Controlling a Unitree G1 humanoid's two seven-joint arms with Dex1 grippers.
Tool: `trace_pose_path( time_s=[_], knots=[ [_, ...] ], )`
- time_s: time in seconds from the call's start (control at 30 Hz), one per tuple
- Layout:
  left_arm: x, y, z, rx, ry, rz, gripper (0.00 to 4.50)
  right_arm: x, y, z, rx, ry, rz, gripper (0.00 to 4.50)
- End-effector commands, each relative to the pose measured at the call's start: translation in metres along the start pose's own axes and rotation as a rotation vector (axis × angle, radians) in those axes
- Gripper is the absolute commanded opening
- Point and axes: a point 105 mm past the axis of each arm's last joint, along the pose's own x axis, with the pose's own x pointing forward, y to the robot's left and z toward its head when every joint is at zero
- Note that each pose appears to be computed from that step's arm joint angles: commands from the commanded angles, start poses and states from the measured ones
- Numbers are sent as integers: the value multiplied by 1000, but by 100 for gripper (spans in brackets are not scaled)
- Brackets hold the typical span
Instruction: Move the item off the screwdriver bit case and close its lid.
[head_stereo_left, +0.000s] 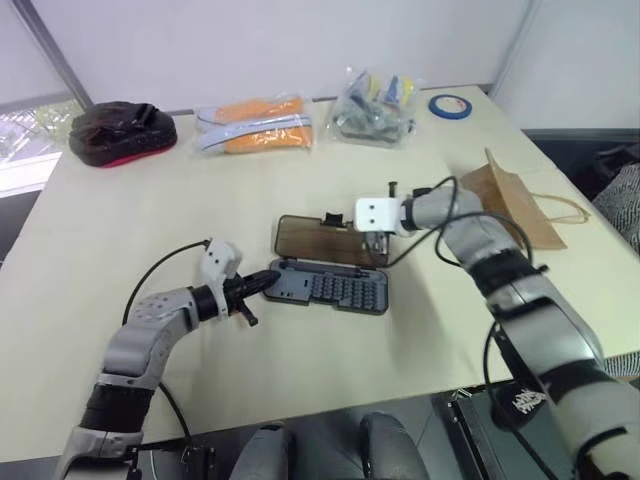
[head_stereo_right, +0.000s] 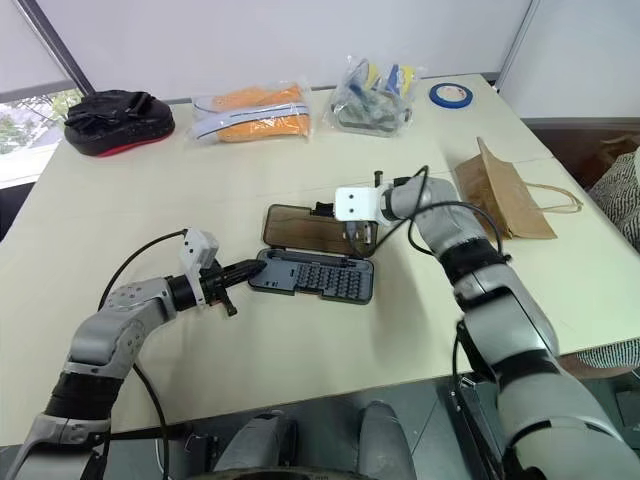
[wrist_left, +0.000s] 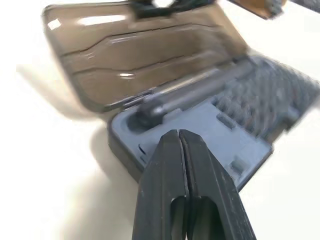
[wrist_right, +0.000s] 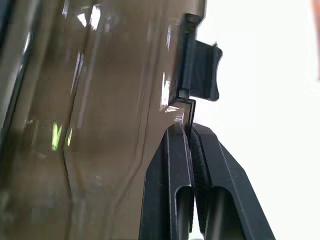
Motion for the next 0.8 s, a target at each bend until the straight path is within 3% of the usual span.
trace_pose_path(
  time_s=[0.03,0.37,0.63,0.8],
  knots=[
    [0,3,17,-2,-61,14,0,-16,-2,26,-113,-52,-81,2],
    [-11,21,55,-45,-169,55,0,-28,12,74,-250,-164,-210,2],
    [-40,52,91,-80,-261,129,0,-27,19,75,-265,-160,-214,2],
    [-40,68,83,-95,-244,192,0,-28,14,74,-272,-153,-222,2]
  ],
)
